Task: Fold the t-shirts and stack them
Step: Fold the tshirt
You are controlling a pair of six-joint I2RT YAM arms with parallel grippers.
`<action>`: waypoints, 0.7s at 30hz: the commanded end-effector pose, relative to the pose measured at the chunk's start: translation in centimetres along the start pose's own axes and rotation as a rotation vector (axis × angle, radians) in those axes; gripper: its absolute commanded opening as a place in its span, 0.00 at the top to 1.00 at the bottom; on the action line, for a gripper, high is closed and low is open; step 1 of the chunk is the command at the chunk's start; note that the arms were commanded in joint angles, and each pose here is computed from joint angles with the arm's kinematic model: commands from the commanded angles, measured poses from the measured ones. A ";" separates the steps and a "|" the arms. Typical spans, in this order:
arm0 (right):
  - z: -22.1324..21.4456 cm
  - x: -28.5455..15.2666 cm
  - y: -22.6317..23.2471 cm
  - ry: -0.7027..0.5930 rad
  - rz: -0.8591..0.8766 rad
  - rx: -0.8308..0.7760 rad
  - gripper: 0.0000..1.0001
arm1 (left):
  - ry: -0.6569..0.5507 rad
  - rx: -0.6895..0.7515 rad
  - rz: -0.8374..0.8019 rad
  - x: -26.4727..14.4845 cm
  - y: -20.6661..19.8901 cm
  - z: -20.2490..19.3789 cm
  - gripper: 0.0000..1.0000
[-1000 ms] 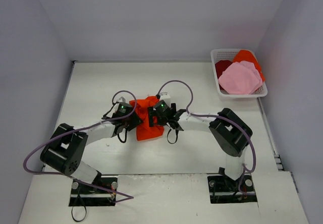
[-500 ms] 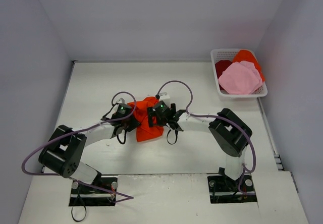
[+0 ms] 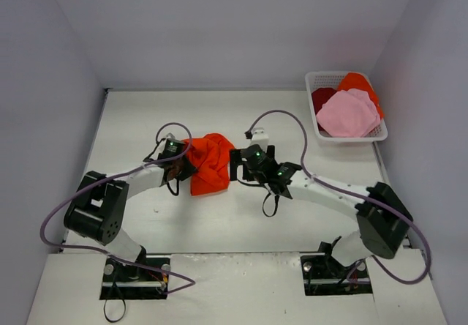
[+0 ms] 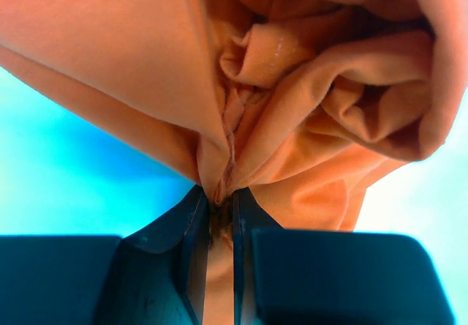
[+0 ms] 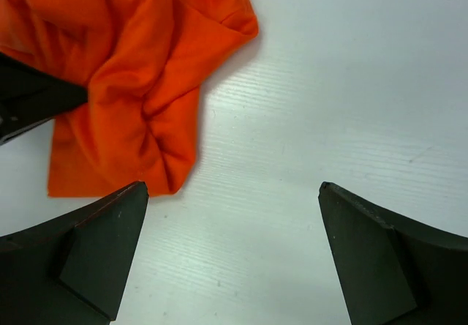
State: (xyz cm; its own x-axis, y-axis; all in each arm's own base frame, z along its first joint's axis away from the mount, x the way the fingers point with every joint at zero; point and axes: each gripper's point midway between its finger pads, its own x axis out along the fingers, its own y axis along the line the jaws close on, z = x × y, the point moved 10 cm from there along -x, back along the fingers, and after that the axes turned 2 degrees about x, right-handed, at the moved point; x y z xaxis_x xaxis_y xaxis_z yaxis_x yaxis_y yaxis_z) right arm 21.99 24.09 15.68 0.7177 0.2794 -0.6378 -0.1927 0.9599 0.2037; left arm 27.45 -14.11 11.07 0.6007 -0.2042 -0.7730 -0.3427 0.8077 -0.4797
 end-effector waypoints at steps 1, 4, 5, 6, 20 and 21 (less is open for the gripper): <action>2.0 -3.3 -1.0 -0.102 -0.024 0.055 0.00 | -0.066 -0.017 -0.070 0.0 -1.4 3.0 1.00; 2.6 -5.3 -1.7 -0.148 -0.017 0.077 0.00 | -0.090 -0.040 -0.080 -0.1 -1.4 4.3 1.00; 2.6 -6.1 -2.1 -0.148 -0.023 0.078 0.00 | -0.096 -0.042 -0.081 0.0 -1.3 4.6 1.00; 2.5 -6.5 -2.3 -0.142 -0.029 0.074 0.00 | -0.098 -0.045 -0.084 -0.1 -1.3 4.8 1.00; 1.5 -10.2 -4.1 -0.165 -0.040 0.120 0.01 | -0.168 -0.189 -0.059 0.7 2.6 11.7 1.00; 1.4 -10.3 -4.2 -0.163 -0.041 0.119 0.01 | -0.181 -0.202 -0.053 0.7 3.2 12.4 1.00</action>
State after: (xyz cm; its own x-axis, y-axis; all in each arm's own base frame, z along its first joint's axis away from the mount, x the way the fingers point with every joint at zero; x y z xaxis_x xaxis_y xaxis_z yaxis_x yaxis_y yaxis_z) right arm 16.55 17.48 21.69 0.7981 0.2432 -0.5512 -0.1183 0.9603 0.2524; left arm 33.57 -5.94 11.63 0.6477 -0.1255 -0.7515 -0.4995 0.6748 -0.5432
